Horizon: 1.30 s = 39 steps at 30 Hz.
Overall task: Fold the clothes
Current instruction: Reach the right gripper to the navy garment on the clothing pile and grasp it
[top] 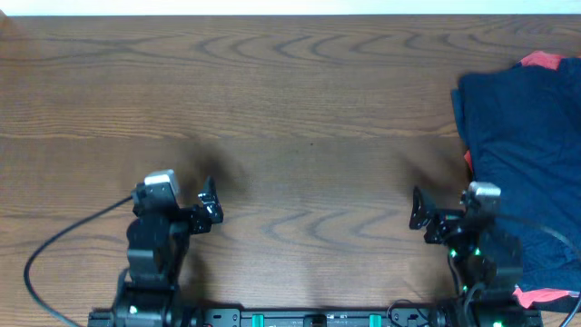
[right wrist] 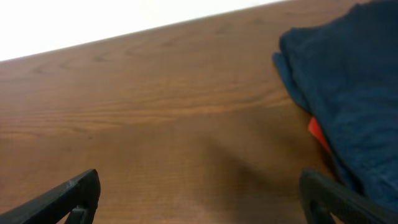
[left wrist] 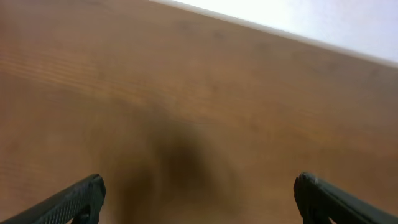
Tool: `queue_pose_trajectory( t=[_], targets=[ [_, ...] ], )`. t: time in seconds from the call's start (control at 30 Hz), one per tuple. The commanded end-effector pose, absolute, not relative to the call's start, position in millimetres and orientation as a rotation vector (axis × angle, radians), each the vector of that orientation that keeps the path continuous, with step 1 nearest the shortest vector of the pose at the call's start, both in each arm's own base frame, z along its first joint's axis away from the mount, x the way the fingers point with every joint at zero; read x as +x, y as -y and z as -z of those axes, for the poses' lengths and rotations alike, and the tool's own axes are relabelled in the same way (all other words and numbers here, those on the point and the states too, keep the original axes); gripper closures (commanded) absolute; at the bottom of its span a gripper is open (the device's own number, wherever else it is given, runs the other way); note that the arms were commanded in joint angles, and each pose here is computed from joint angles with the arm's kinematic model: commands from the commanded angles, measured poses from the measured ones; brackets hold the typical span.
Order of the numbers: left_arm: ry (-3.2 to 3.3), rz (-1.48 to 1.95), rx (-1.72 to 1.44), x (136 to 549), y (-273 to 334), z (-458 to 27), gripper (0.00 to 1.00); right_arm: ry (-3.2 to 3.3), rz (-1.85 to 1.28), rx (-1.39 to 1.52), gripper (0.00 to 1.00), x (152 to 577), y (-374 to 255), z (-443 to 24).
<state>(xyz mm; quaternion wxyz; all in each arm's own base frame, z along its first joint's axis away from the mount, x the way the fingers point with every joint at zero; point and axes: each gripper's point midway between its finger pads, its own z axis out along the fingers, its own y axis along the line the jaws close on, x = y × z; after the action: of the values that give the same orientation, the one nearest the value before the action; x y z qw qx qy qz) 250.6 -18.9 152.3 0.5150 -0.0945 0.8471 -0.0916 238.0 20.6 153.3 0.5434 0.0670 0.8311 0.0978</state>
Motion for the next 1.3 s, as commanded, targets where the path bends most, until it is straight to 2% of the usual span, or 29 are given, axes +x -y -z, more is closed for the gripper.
queue_pose_trajectory(
  t=[0.0, 0.33, 0.43, 0.5, 0.57, 0.63, 0.8, 1.1, 1.17, 1.27],
  targets=[
    [-2.103, 0.218, -0.231, 256, 20, -164, 0.02, -2.024, -0.179, 0.21, 0.01, 247, -11, -171],
    [-2.393, 0.161, -0.246, 251, 20, -169, 0.02, -2.522, 0.097, 0.189, 0.01, 272, 9, -166],
    [-2.457, 0.148, -0.252, 246, 19, -169, 0.02, -2.597, 0.091, 0.18, 0.01, 288, 6, -163],
    [-2.472, 0.146, -0.255, 245, 19, -167, 0.02, -2.626, 0.121, 0.066, 0.01, 301, 4, -156],
    [-2.476, 0.145, -0.255, 244, 19, -166, 0.02, -2.627, 0.192, -0.01, 0.09, 312, 11, -148],
    [-2.476, 0.144, -0.255, 244, 19, -166, 0.02, -2.62, 0.325, 0.081, 0.12, 322, 32, -141],
    [-2.474, 0.144, -0.255, 244, 19, -167, 0.02, -2.647, 0.511, 0.236, 0.11, 333, 72, -114],
    [-2.474, 0.144, -0.255, 245, 19, -167, 0.02, -2.7, 0.547, 0.36, 0.22, 348, 100, -65],
    [-2.474, 0.145, -0.255, 245, 19, -167, 0.02, -2.709, 0.549, 0.371, 0.37, 349, 102, -58],
    [-2.473, 0.145, -0.255, 245, 19, -167, 0.02, -2.696, 0.542, 0.406, 0.8, 351, 103, -58]
  ],
)
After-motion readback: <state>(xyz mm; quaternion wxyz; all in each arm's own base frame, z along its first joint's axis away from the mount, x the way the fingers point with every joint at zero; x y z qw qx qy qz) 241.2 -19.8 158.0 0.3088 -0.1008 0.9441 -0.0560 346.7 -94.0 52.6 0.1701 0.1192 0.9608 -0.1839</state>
